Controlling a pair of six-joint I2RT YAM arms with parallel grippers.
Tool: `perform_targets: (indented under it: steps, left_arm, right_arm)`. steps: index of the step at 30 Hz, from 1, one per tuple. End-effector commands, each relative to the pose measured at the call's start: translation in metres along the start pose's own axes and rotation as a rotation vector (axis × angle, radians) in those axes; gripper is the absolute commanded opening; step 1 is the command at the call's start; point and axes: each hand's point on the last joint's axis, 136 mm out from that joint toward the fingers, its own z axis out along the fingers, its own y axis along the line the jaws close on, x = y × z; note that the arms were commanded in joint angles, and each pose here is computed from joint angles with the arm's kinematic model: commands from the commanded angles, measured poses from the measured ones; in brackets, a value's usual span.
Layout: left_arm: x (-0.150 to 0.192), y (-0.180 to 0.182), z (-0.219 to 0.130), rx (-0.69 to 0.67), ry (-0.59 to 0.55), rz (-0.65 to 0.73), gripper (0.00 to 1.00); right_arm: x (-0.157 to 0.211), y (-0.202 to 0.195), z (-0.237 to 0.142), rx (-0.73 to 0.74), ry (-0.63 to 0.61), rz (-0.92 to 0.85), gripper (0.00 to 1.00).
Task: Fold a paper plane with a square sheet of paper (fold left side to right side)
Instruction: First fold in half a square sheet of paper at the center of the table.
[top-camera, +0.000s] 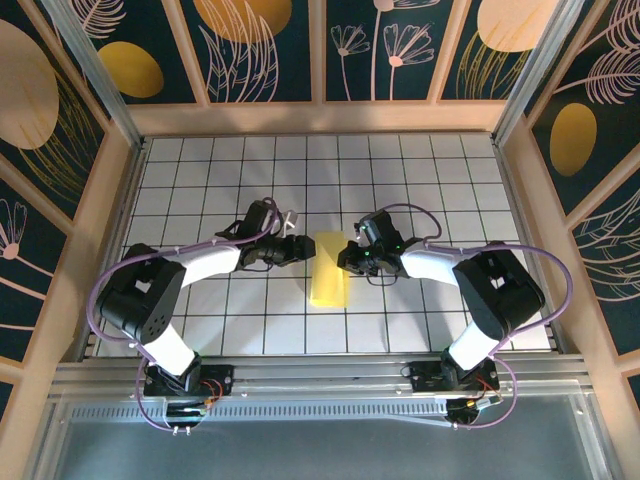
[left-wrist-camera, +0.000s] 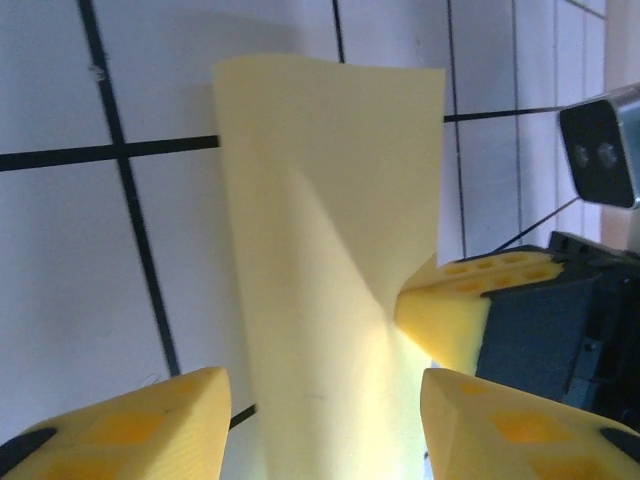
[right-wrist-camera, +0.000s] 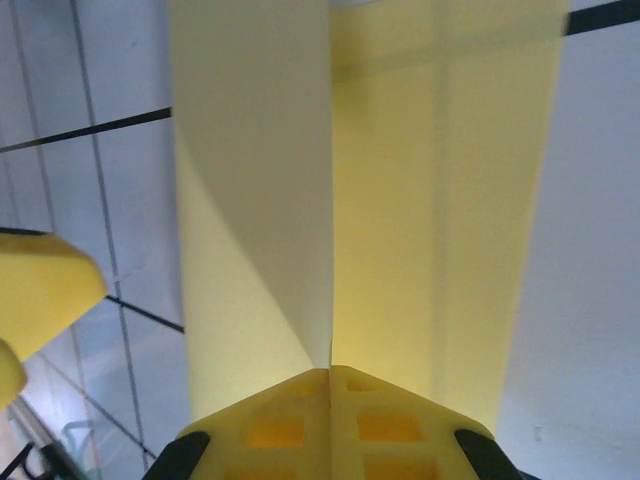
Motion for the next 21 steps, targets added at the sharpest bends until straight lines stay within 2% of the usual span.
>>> perform_targets:
  steps: [1,9,21]
  left_arm:
    - [0.015,0.021,0.003,-0.088,0.048,-0.018,0.54]
    - [0.028,0.016,0.027,-0.065,0.12,-0.009,0.56]
    - [0.035,0.014,0.043,-0.079,0.156,-0.003,0.56]
  right_arm:
    - [-0.004,-0.009,-0.002,0.088,-0.016,-0.024,0.0]
    - [-0.002,-0.01,-0.001,0.105,-0.011,-0.032,0.0]
    - [-0.002,-0.01,0.0,0.114,-0.009,-0.041,0.0]
